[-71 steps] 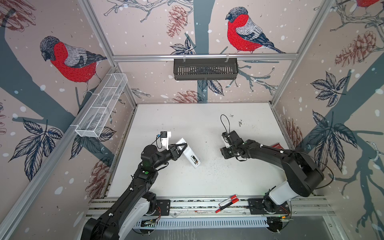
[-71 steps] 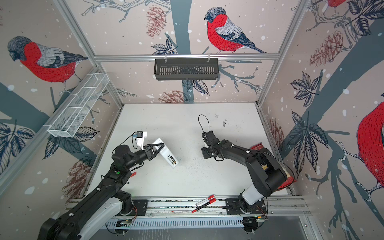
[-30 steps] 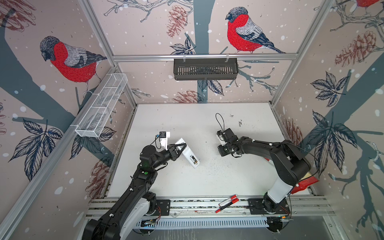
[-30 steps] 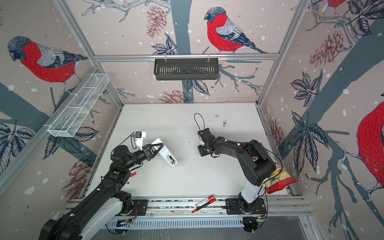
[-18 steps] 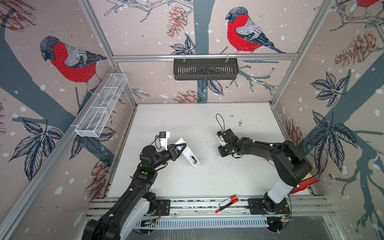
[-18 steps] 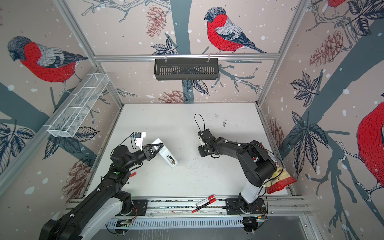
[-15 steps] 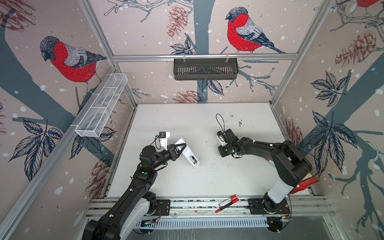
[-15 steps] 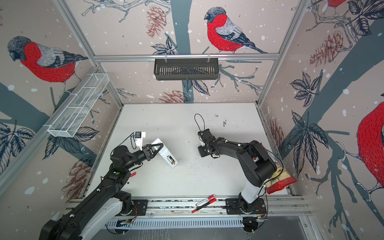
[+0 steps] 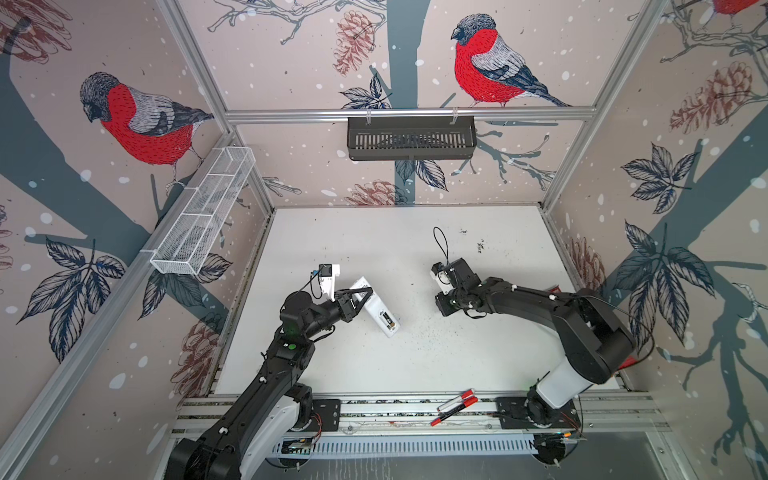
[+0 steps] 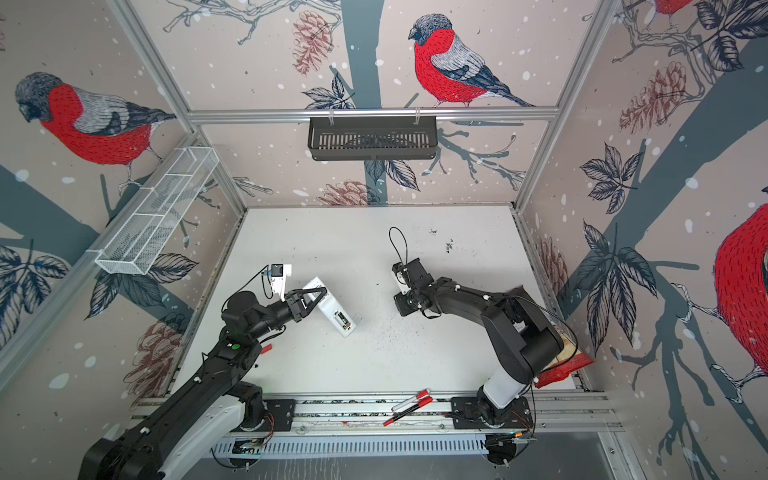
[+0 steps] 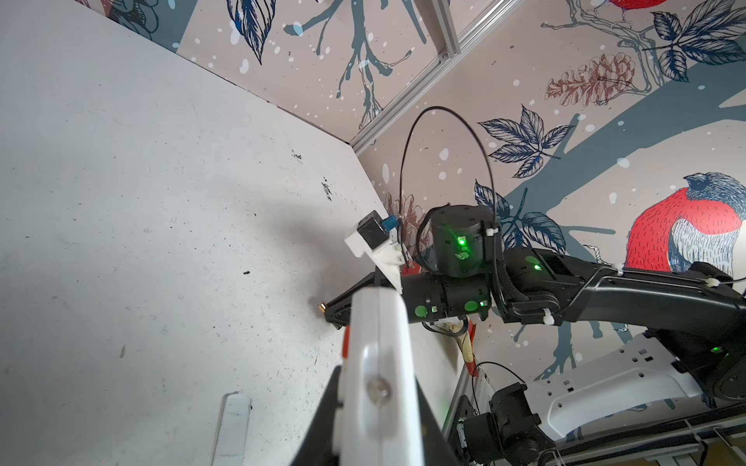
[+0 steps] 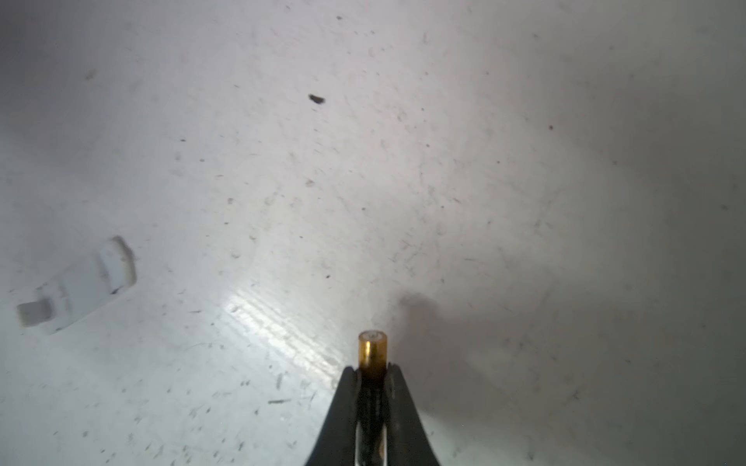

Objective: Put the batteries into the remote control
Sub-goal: 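Carry the battery to the remote's compartment held by the left gripper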

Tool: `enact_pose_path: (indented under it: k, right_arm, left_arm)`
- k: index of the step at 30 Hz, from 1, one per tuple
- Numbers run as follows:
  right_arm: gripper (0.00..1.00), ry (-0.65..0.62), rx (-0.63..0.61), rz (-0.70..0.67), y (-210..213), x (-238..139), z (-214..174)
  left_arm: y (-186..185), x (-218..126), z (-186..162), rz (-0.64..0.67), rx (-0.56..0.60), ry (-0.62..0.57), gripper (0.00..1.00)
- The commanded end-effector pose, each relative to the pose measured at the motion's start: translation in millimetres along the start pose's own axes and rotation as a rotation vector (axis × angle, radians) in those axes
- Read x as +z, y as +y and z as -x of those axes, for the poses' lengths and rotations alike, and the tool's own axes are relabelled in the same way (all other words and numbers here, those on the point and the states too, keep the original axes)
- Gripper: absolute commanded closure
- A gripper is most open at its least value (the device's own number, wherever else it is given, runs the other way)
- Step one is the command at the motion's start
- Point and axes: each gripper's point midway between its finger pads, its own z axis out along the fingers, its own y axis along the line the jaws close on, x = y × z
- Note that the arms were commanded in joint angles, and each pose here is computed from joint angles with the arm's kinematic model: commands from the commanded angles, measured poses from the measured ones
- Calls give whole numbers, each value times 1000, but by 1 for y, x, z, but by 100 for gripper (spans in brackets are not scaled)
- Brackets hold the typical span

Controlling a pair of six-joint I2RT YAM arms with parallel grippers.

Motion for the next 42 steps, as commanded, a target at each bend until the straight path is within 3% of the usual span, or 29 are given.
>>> enact_pose_path:
  k: [1,8,17,27,42]
  right_arm:
    - [86,-109,-91,100,27,-14,23]
    - [87,-378,-294,320,106,-73,50]
    - [86,-559,-379,477,165,-121,67]
    - [86,-611,-412,576,210,-123,71]
    - [86,-611,-415,602,212,-121,57]
  left_arm:
    - [-6,-1,5,-17,23,-9,100]
    - [-1,0,2,-8,-21,-10,100]
    - [-4,-1,4,-31,-49,-22,100]
    - [-14,-2,9,-85,-107,-50,100]
    - [-20,-6,20,-142,-162,-86,100]
